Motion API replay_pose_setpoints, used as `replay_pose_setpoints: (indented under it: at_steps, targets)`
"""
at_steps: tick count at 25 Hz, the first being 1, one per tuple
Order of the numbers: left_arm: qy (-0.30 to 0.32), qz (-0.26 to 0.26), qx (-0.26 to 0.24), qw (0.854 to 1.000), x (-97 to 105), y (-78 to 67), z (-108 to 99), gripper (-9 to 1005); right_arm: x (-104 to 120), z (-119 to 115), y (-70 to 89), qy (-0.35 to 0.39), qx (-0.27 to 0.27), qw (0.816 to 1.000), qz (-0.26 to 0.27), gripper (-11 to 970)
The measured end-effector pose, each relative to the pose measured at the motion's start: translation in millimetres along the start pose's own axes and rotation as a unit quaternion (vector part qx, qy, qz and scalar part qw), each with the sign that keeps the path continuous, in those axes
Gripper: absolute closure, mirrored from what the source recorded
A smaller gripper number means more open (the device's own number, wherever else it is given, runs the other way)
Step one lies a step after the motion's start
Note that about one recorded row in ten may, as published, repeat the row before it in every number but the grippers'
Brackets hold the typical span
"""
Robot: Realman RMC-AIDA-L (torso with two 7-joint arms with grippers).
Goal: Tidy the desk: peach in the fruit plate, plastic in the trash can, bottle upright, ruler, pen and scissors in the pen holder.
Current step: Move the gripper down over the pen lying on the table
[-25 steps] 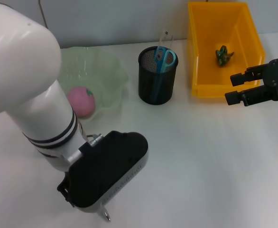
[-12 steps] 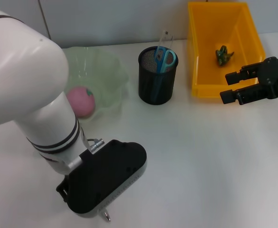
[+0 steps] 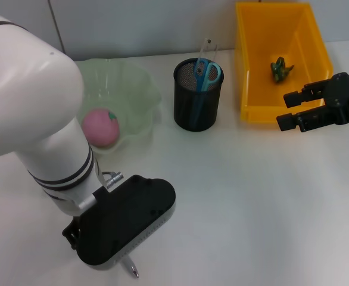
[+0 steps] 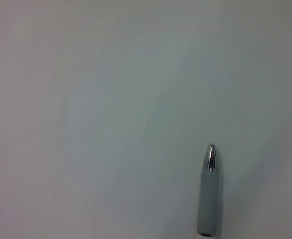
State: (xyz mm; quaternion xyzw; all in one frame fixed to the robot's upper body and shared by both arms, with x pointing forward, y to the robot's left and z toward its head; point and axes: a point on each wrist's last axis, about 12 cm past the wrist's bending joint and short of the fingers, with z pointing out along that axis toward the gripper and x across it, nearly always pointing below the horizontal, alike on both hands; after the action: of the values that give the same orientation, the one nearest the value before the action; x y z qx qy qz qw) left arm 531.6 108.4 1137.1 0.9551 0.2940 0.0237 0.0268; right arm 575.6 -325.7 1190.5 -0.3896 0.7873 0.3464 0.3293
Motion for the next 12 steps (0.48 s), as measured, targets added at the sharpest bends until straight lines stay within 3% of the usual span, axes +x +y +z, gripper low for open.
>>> replay_pose_setpoints:
  at_steps: [12]
  targets:
    - [0.000,0.000,-0.001,1.000,1.6,-0.5,3.1,422,-1.0,1.5,0.5,0.001,-0.004,1.000,0.006,202]
